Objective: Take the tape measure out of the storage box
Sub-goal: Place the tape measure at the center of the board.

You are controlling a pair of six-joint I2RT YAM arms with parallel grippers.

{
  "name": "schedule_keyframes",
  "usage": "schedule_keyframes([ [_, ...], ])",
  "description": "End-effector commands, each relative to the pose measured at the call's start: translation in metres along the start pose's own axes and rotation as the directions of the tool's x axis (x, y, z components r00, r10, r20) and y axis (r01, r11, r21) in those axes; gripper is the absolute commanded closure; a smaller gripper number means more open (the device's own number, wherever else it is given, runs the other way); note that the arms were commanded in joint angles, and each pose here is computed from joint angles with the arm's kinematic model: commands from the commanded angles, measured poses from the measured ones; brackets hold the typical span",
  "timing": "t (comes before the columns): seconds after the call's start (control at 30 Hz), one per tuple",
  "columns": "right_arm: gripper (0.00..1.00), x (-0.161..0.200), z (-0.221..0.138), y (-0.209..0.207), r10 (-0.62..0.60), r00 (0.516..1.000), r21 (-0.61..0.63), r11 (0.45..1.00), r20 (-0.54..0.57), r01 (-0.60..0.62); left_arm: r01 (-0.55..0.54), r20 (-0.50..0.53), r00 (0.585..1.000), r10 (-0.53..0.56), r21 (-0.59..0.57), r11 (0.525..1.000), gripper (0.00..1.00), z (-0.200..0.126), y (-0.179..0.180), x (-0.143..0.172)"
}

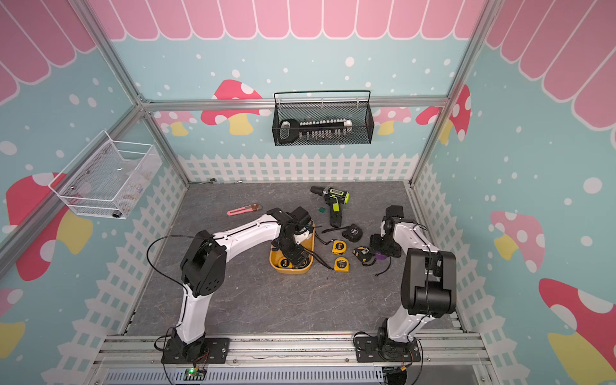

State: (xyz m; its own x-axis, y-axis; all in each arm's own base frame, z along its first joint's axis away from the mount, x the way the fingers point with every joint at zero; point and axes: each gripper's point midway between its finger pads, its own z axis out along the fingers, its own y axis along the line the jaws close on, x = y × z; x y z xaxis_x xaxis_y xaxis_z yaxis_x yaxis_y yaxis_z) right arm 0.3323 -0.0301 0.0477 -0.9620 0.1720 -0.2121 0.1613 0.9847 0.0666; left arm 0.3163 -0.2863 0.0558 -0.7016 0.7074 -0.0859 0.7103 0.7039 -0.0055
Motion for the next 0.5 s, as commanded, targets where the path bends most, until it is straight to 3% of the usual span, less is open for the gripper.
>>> schedule_keyframes([
  [0.0,0.32,-0.002,0.013,-0.013,0.026,0.999,0.035,0.999,-0.019,-0.026,-0.022,-0.064,0.998,0.019,-0.046,0.999,0.02,0.019,0.009,0.008],
  [0.2,0.28,-0.011,0.005,-0.026,0.032,0.999,0.066,0.997,-0.001,-0.032,0.074,-0.075,0.994,-0.08,-0.08,0.994,0.01,0.024,0.032,0.013],
  [0.47,0.15,0.003,0.019,-0.026,0.04,0.997,0.057,0.998,-0.066,-0.036,0.269,0.024,0.963,-0.268,-0.144,0.952,0.01,0.007,0.086,0.004],
])
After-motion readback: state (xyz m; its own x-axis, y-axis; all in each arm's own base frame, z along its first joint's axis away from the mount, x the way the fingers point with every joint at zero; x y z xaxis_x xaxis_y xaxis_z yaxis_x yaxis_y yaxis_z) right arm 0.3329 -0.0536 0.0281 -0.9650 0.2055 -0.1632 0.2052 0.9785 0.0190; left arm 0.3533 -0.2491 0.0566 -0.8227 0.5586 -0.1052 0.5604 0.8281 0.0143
